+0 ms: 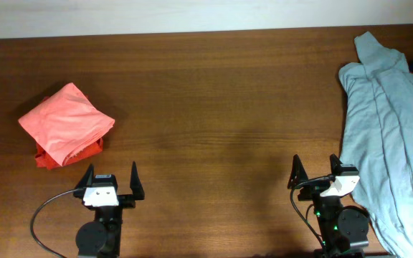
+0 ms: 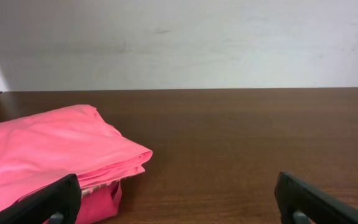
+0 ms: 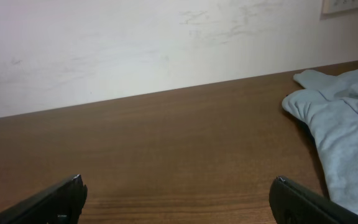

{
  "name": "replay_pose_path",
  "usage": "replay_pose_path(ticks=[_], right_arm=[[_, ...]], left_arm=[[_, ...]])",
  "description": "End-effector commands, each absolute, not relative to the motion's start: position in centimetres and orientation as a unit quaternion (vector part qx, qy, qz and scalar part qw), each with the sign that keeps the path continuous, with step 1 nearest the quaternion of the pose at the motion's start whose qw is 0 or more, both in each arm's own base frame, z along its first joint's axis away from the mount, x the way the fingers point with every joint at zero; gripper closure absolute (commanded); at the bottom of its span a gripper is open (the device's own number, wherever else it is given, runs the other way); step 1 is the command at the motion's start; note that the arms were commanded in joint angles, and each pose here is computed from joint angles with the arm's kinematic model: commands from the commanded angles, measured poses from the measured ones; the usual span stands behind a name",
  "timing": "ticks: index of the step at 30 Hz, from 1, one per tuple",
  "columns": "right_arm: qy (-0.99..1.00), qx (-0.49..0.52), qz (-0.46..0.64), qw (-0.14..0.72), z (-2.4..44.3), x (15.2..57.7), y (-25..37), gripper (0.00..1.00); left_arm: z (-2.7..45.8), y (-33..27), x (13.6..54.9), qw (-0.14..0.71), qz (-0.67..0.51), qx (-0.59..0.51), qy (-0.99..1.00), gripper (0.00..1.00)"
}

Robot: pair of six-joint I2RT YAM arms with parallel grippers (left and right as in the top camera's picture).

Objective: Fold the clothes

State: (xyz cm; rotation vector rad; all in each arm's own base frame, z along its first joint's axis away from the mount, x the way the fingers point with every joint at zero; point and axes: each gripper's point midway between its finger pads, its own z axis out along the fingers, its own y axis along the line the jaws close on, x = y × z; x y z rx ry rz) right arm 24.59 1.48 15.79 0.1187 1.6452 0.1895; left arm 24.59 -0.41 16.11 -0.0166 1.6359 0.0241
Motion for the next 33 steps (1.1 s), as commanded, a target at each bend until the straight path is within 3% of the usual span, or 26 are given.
replay_pose_path(ticks=[1,33], right_arm=[[0.732,0.055,0.078,0.674,15.56,24.58,1.23,0.01],[0.733,0.046,0.087,0.673,15.53,24.56,1.65,0.01]], left_arm=[[16.07,-0.02,24.56,0.685,0.019,-0.013,0.728,0.01],[16.09,-0.02,24.56,0.685,0.019,-0.013,0.728,0.01]])
